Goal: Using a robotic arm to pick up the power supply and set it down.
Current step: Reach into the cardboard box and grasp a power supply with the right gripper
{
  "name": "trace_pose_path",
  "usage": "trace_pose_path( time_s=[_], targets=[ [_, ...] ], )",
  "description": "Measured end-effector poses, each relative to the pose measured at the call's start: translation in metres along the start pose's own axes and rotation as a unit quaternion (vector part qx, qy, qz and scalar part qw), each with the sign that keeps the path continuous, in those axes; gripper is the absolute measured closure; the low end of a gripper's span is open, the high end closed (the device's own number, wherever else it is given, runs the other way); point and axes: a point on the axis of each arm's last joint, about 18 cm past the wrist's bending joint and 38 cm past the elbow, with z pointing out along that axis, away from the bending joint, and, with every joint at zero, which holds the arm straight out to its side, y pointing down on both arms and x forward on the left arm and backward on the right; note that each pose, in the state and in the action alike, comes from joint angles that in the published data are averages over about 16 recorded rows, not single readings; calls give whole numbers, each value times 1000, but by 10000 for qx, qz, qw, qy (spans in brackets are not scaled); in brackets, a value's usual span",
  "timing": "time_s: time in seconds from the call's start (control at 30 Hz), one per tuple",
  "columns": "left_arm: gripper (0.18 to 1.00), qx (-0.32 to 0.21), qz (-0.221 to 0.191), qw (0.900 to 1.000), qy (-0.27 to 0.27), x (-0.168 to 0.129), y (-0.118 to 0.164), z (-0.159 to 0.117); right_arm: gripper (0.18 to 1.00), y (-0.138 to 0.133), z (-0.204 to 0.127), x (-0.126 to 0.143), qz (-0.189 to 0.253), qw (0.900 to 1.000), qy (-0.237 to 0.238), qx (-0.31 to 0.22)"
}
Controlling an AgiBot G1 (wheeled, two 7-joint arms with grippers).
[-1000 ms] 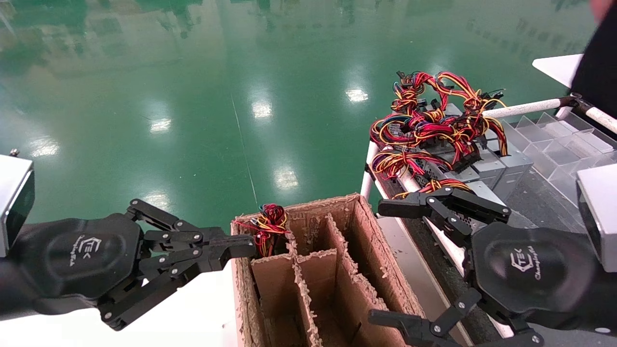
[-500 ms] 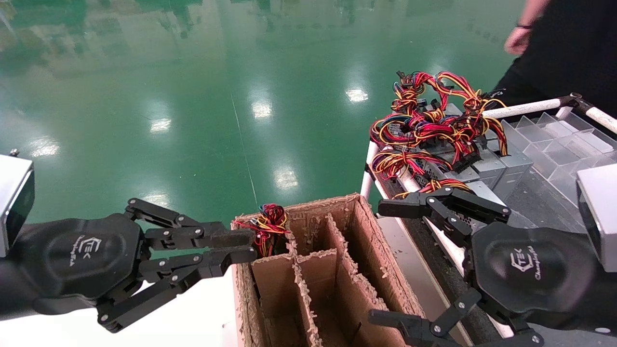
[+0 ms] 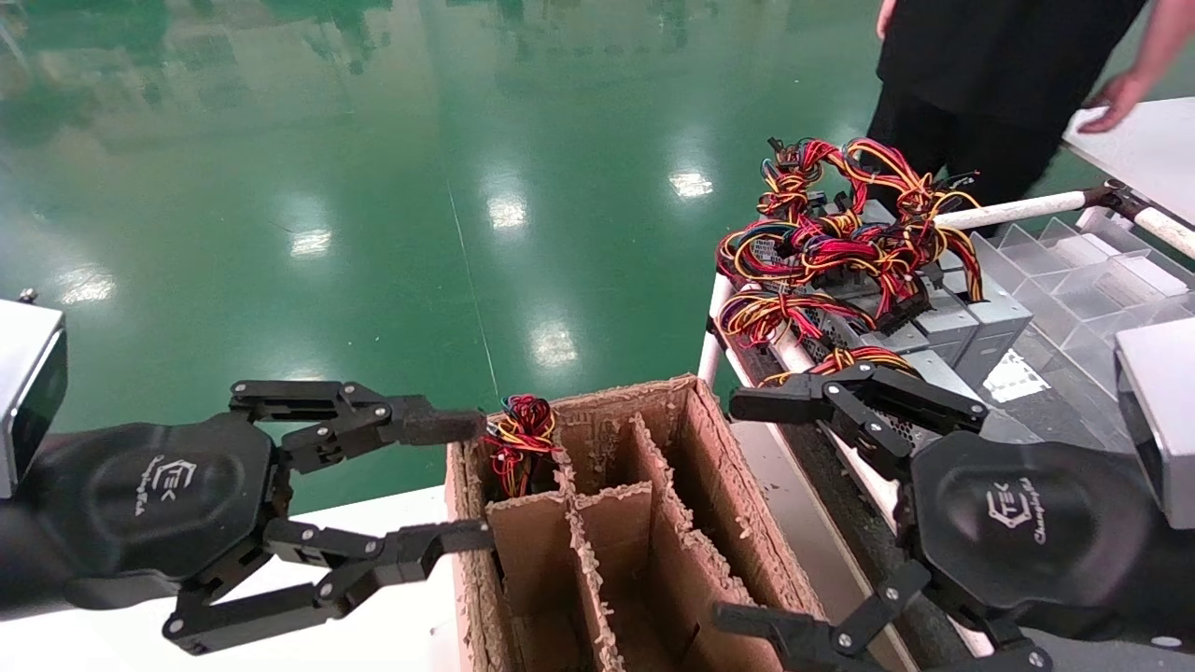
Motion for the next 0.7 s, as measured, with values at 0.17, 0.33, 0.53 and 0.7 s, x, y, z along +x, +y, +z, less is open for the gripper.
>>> trace_pose_path(
  time_s=[0.17,0.33,0.53,0.7],
  targets=[
    [615,0,0,10000,0,0,0,0,178,5,4,10,80,9998,136,-73],
    [490,1,0,10000,-1,0,0,0,178,9,8,20,151,9994,271,-145],
    [366,1,-1,10000,-2,0,0,0,178,13,15,33,157,9986,452,-245],
    [282,2,-1,10000,-2,0,0,0,178,23,30,49,197,9967,681,-393]
  ],
)
